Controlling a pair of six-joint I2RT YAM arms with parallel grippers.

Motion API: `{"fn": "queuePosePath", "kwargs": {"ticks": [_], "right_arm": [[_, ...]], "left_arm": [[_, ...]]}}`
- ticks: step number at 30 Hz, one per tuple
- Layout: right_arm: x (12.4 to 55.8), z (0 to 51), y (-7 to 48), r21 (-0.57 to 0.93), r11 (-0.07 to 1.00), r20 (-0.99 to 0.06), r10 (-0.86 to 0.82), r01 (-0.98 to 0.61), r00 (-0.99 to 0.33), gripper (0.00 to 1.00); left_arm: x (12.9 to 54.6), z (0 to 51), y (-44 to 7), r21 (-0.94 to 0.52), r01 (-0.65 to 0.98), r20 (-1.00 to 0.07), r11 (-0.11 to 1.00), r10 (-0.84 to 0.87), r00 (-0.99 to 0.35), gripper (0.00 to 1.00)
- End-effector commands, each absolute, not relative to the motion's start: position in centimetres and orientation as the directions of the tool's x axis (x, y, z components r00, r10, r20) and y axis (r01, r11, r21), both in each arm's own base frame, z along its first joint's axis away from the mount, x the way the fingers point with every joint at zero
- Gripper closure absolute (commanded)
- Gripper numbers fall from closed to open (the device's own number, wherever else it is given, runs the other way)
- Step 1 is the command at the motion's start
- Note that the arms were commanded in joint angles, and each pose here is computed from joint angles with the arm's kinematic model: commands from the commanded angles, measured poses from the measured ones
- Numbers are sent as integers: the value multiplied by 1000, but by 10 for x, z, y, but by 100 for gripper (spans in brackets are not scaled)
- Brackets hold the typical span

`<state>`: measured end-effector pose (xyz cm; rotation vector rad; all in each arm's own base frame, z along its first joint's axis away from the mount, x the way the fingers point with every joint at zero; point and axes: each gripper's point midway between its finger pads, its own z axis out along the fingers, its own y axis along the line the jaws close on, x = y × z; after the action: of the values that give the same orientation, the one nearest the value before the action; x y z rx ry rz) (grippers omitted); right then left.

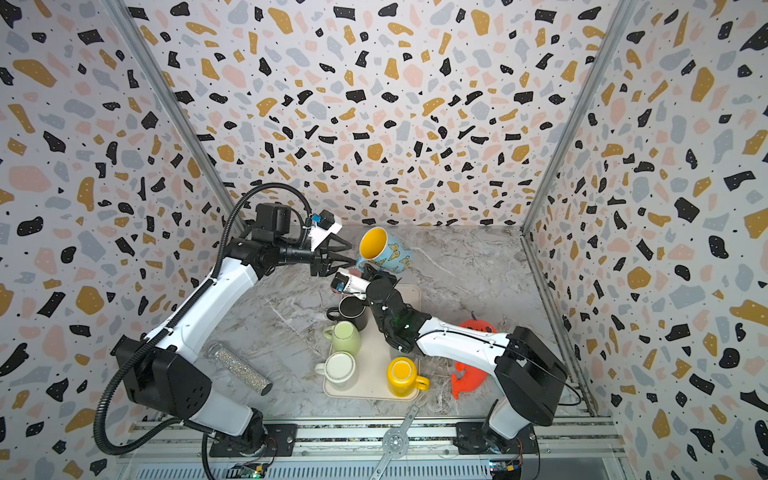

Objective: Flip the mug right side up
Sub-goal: 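Hold the blue mug up with the right gripper while the left gripper grasps its handle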

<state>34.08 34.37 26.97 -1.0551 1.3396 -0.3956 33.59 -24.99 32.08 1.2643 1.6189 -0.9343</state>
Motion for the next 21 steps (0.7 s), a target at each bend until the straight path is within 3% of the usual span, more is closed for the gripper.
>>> {"fn": "queuePosePath", "kwargs": {"ticks": [1, 21], "right_arm": [[344, 321, 343, -758, 609, -652, -699, -233, 293, 100], [339, 315, 361, -730, 622, -683, -662, -283, 307, 100]], "left_arm": [[317, 313, -257, -85, 987, -920, 139, 368, -131, 41], [295, 305, -273, -129, 991, -937, 42, 321, -136, 41]]}}
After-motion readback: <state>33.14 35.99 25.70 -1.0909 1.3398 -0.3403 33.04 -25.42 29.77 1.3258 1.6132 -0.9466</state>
